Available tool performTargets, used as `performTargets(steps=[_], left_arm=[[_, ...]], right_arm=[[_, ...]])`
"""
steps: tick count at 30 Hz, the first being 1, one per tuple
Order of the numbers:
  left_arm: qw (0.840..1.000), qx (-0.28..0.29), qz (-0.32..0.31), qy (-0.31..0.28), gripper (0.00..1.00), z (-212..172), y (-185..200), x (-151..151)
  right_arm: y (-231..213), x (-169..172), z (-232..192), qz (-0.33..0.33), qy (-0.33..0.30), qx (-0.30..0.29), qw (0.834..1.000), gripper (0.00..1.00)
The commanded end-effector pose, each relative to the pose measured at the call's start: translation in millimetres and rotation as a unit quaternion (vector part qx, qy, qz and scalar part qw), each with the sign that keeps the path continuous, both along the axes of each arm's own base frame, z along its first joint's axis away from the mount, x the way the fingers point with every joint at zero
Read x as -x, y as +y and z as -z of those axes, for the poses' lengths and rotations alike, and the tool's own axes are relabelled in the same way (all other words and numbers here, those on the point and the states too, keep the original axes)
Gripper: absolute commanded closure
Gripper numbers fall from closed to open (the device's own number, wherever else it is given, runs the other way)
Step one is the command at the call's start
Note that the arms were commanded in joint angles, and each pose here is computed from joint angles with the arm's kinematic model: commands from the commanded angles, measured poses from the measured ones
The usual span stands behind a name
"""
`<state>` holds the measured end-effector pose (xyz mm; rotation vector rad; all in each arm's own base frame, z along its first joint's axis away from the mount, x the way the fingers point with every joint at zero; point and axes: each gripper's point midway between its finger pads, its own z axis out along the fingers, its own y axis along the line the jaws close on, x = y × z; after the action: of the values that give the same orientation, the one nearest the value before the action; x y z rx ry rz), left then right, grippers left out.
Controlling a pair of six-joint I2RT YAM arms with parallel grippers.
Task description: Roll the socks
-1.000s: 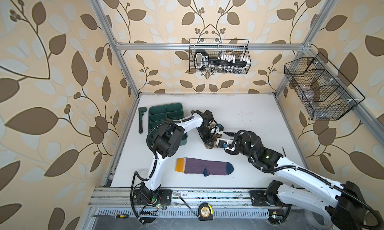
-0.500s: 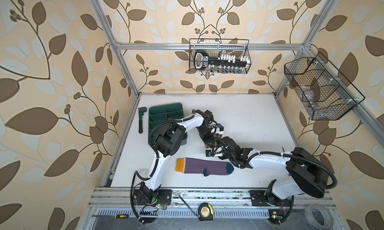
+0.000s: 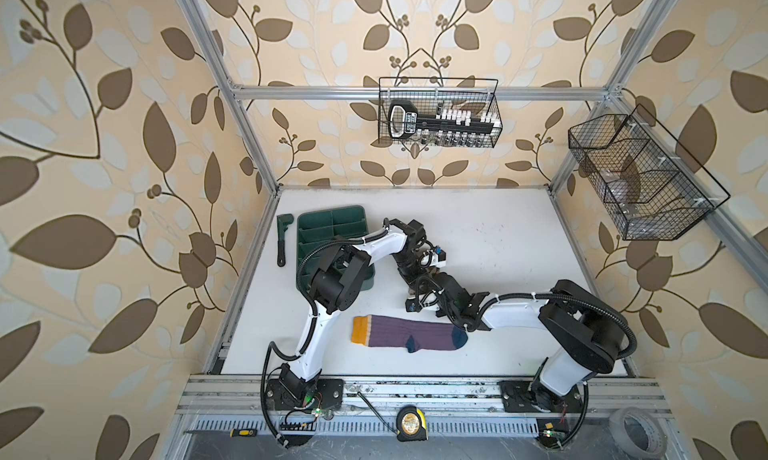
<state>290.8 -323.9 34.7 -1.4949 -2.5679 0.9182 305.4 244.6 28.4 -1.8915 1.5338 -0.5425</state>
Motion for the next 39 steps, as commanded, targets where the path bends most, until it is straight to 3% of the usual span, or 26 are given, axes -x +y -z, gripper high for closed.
performTargets(steps=[1, 4, 7, 10, 14, 16, 19, 21, 23, 25, 27, 29, 32, 35, 39], left_arm=[[0.998, -0.031, -0.025, -0.056, 0.62, -13.2, 12.4, -9.3], [0.986, -0.034, -0.072, -0.143, 0.54, -44.1, 22.3, -32.0], [0.960, -0.046, -0.140, -0.238, 0.49, -80.1, 42.6, -56.8], [0.916, -0.073, -0.216, -0.330, 0.43, -119.0, 74.5, -78.1], [0.825, -0.119, -0.306, -0.461, 0.42, -183.4, 134.6, -88.4], [0.794, -0.111, -0.314, -0.508, 0.45, -220.7, 156.1, -72.5], [0.780, -0.059, -0.258, -0.568, 0.43, -264.6, 162.3, -29.9], [0.769, -0.019, -0.185, -0.611, 0.34, -278.0, 155.0, 3.5], [0.761, 0.013, -0.085, -0.643, 0.25, -275.4, 136.9, 40.5], [0.750, 0.007, 0.001, -0.661, 0.21, -256.9, 117.5, 64.9], [0.735, -0.035, 0.081, -0.672, 0.19, -223.5, 99.4, 77.3], [0.734, -0.086, 0.157, -0.655, 0.17, -174.8, 83.2, 82.2], [0.734, -0.122, 0.195, -0.639, 0.17, -127.7, 59.4, 79.4], [0.733, -0.112, 0.194, -0.642, 0.17, -102.0, 33.1, 72.3], [0.724, -0.120, 0.195, -0.651, 0.17, -67.8, 10.5, 58.5]], right_arm=[[-9.7, 13.7, 11.7, 0.025, 0.100, 0.006, 0.995, 0.79], [-16.4, 22.2, 10.9, 0.051, 0.169, 0.002, 0.984, 0.81], [-19.8, 37.3, 13.0, 0.046, 0.237, 0.008, 0.970, 0.82], [-22.3, 46.4, 18.9, 0.050, 0.299, 0.014, 0.953, 0.82], [-21.5, 49.2, 25.5, 0.061, 0.353, 0.002, 0.934, 0.82], [-20.5, 48.4, 27.0, 0.067, 0.366, 0.002, 0.928, 0.81], [-20.9, 47.9, 27.9, 0.073, 0.384, 0.003, 0.920, 0.80], [-19.9, 45.7, 27.6, 0.074, 0.394, -0.004, 0.916, 0.80], [-18.7, 44.0, 28.2, 0.075, 0.405, -0.011, 0.911, 0.79], [-19.5, 40.8, 30.1, 0.080, 0.411, -0.014, 0.908, 0.79], [-20.5, 40.2, 32.1, 0.084, 0.422, -0.017, 0.903, 0.79], [-23.2, 38.3, 34.8, 0.092, 0.430, -0.018, 0.898, 0.79], [-27.0, 37.4, 40.6, 0.105, 0.451, -0.019, 0.886, 0.79], [-31.1, 42.3, 46.7, 0.114, 0.472, -0.019, 0.874, 0.78], [-26.4, 37.3, 44.8, 0.114, 0.479, -0.029, 0.870, 0.78]])
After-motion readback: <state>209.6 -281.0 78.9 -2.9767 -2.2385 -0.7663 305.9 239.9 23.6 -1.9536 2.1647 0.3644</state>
